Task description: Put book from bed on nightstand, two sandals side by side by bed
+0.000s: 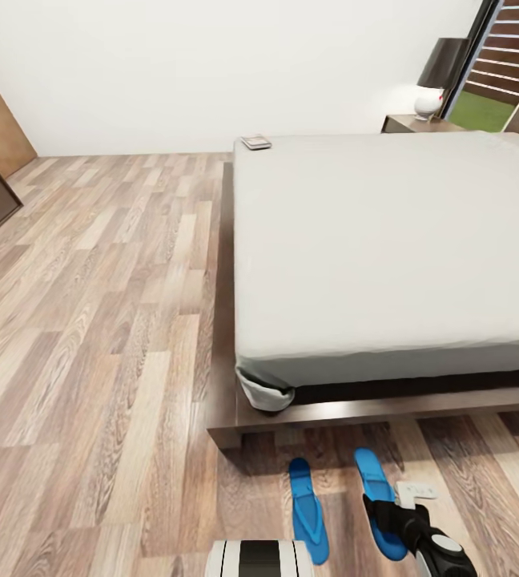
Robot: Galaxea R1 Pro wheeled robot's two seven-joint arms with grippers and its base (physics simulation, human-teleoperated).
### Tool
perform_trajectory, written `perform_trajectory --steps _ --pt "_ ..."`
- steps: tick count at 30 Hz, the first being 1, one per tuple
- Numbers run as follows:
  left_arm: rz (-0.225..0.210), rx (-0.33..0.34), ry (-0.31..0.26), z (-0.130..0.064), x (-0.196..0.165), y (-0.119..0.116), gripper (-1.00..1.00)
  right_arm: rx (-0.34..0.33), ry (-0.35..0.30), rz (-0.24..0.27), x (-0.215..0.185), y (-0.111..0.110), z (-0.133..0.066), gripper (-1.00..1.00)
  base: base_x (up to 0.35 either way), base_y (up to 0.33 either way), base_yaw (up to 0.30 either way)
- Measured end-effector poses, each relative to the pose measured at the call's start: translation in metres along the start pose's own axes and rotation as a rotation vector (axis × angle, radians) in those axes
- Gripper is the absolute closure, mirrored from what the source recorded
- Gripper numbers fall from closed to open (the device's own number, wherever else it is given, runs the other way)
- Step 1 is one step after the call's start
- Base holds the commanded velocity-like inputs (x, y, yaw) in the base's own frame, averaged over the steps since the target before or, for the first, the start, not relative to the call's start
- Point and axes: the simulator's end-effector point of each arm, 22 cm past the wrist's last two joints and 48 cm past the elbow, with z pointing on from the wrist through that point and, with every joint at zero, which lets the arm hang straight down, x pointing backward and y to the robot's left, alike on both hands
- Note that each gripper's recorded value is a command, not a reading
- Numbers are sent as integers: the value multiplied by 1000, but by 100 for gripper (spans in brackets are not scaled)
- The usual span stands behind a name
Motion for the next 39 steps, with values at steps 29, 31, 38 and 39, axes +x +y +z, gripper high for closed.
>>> perform_trajectory --steps 29,31,38,39 --pt "2 2 1 0 0 -2 -100 46 -18 6 6 -11 25 100 12 80 0" --pt "2 3 0 0 0 -2 -100 47 -18 5 5 -11 25 100 27 45 0" --pt "2 1 1 0 1 -1 -100 49 -19 5 5 -13 25 100 17 29 0" --pt "1 1 1 0 1 -1 -100 49 -19 5 5 -13 25 100 4 8 0"
